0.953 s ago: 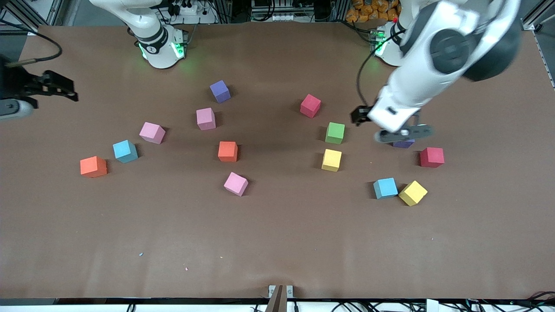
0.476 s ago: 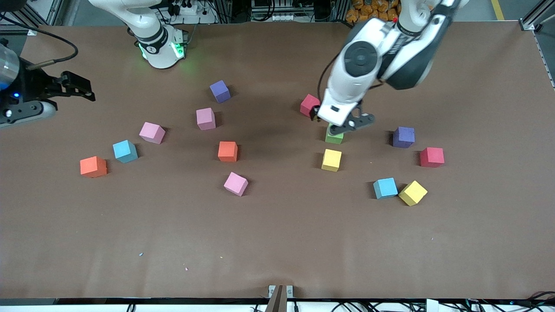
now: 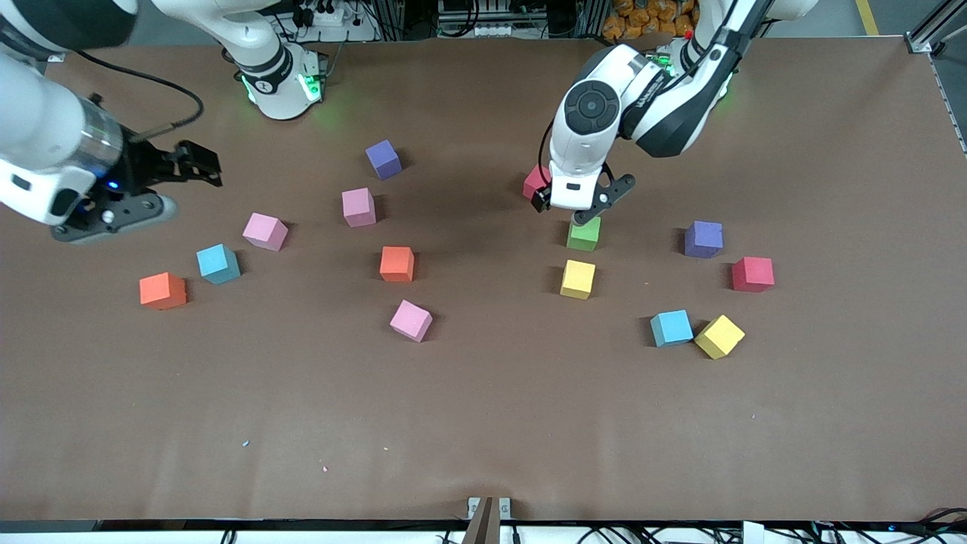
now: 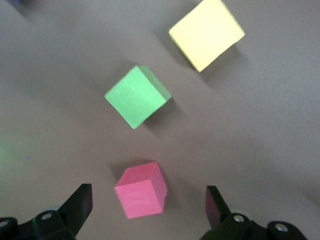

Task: Arrange 11 blocks into digit 3
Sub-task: 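Reach the left gripper to the red cube while the right gripper reaches pink cubes, then grasp the red cube with the left gripper while the right gripper grasps pink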

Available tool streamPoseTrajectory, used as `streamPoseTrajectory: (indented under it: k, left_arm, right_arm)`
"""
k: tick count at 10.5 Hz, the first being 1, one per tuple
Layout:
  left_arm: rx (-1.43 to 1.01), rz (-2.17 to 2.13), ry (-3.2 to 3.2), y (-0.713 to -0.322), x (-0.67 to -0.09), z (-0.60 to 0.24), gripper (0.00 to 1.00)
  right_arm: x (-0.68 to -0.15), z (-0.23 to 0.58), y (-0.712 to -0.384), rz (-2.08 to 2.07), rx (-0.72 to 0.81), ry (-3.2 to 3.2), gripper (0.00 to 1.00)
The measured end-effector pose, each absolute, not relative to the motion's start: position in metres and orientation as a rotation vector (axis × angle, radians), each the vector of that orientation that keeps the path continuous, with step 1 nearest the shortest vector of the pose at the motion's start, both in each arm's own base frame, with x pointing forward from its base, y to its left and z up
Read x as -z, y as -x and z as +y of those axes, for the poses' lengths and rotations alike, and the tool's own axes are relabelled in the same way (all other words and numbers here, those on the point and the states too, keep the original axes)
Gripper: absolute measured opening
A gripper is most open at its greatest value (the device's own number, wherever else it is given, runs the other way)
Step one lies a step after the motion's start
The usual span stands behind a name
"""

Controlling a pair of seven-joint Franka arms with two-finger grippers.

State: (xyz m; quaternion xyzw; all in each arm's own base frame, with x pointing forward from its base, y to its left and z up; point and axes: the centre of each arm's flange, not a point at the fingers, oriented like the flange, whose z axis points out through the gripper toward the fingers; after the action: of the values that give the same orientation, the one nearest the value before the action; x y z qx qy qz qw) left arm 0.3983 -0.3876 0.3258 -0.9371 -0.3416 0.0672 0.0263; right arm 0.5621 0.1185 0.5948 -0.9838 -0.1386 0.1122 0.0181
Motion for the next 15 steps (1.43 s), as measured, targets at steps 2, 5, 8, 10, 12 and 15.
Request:
streamPoseTrajectory:
  k: [2, 5, 8, 10, 12, 15]
  left_arm:
    - [-0.193, -1.174, 2.860, -0.369, -0.295, -0.391, 1.00]
    - [-0.204, -1.319, 2.755, -0.360, -0.280, -0.384, 1.00]
    - [-0.209, -1.369, 2.725, -0.352, -0.265, -0.387, 1.00]
    - [-0.218, -1.375, 2.725, -0.344, -0.250, -0.396, 1.00]
    - [-0.228, -1.357, 2.731, -0.338, -0.238, -0.402, 1.00]
    - [-0.239, -1.341, 2.736, -0.331, -0.224, -0.407, 1.00]
  right_arm:
    - [-0.583, 0.129, -0.562, -0.416, -0.360, 3.062, 1.00]
    - [-0.578, 0.151, -0.557, -0.460, -0.361, 3.057, 1.00]
    - [-0.558, 0.193, -0.549, -0.491, -0.370, 3.066, 1.00]
    - [-0.538, 0.211, -0.546, -0.516, -0.365, 3.066, 1.00]
    - [-0.515, 0.230, -0.542, -0.548, -0.354, 3.064, 1.00]
    - [-0.490, 0.263, -0.528, -0.565, -0.386, 3.030, 1.00]
